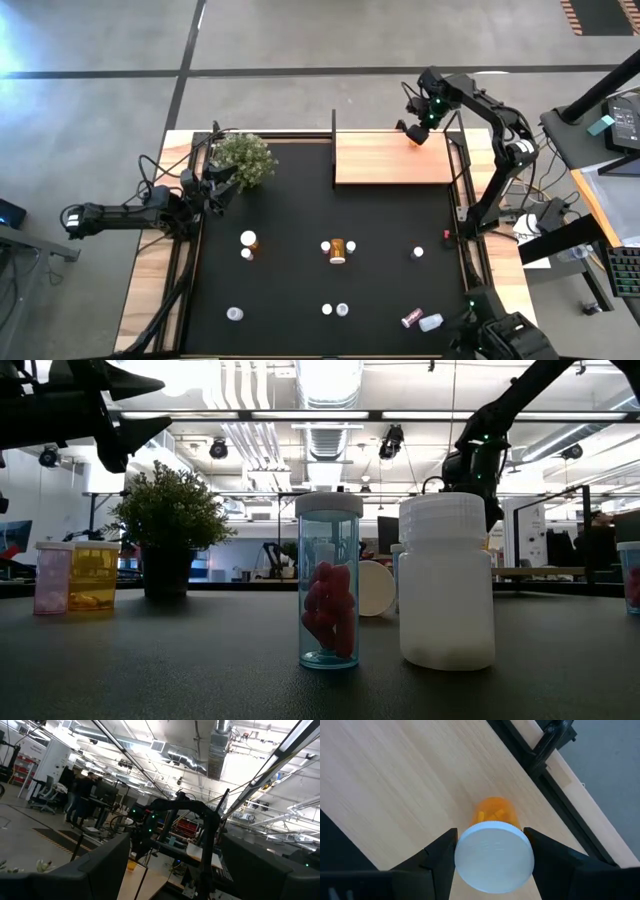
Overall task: Pick and place medicine bottles onto shelf by color
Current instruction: Put the right orange pill bottle on the shelf
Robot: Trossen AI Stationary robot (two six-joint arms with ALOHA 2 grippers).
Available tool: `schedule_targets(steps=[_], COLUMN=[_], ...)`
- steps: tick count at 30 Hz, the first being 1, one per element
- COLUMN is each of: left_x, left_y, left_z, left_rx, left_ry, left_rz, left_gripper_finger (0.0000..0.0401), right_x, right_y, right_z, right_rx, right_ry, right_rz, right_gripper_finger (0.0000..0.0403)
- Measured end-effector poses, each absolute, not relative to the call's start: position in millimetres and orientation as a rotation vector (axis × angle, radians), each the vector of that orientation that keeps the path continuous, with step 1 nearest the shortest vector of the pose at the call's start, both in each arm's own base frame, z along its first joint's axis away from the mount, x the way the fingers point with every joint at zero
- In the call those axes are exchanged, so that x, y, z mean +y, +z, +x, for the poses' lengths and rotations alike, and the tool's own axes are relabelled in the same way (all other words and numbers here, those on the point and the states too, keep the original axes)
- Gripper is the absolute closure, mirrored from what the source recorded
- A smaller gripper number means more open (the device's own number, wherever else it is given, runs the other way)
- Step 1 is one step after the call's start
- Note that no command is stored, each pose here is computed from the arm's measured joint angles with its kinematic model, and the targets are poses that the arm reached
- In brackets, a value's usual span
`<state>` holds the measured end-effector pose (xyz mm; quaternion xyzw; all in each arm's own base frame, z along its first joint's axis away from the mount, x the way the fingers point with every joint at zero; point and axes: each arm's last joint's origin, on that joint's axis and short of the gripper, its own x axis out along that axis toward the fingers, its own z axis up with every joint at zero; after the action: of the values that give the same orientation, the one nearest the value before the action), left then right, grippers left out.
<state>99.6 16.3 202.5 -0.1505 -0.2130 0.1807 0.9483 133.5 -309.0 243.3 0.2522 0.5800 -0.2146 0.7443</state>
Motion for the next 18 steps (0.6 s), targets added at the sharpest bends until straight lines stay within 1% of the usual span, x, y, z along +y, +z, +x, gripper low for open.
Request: schedule_targets(steps=[18], left_x=[16.2], left_y=[202.5], left_z=[99.6], left_rx=[-0.434], left_ry=[0.368], left_rz=[-0.306], left_gripper_finger=[0.0106], right_x=[-305.1], right_y=[241.4], right_z=[133.9], right_rx=[1.348], right_ry=[-0.463], right_rz=[0.519], right_gripper_finger=[0.0199])
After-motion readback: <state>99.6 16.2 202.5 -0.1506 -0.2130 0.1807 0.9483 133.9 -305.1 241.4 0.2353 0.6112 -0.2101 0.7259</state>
